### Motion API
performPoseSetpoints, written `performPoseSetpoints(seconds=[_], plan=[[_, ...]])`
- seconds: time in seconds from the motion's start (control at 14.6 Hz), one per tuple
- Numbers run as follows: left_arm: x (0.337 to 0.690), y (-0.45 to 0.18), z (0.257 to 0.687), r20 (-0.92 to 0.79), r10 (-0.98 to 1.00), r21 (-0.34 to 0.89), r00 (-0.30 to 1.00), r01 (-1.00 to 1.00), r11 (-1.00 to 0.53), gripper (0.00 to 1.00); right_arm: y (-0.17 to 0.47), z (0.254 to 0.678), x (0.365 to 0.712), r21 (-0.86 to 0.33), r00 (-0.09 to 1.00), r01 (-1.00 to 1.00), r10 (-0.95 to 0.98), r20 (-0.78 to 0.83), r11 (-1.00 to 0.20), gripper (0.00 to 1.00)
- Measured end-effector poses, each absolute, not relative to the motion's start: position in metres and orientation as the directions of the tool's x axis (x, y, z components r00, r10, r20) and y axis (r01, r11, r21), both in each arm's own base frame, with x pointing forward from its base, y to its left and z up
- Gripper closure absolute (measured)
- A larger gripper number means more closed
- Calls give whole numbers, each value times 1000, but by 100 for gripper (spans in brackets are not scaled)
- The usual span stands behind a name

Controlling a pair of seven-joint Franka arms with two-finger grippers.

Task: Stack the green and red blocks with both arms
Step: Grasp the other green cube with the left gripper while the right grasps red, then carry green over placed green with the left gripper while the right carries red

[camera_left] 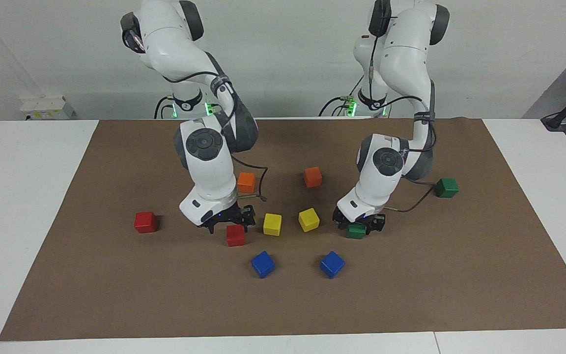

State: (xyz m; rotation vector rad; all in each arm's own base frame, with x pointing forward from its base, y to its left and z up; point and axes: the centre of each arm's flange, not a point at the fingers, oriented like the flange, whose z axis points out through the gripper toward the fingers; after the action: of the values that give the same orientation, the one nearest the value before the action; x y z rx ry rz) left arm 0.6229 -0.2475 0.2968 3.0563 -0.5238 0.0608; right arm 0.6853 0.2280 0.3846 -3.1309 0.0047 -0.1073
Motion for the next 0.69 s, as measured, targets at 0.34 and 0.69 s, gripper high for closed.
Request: performPoseSetpoints(seconds=[0.34,0.69], plan=[[625,-246,309,14,-320,29,947,-320,-947,45,229,345,676,-7,999,6,5,52,-1000,0],[632,-187,406,-1,-237,21,971,-237,-971,45,232,316,664,-4,999,16,16,37,-1000,1]])
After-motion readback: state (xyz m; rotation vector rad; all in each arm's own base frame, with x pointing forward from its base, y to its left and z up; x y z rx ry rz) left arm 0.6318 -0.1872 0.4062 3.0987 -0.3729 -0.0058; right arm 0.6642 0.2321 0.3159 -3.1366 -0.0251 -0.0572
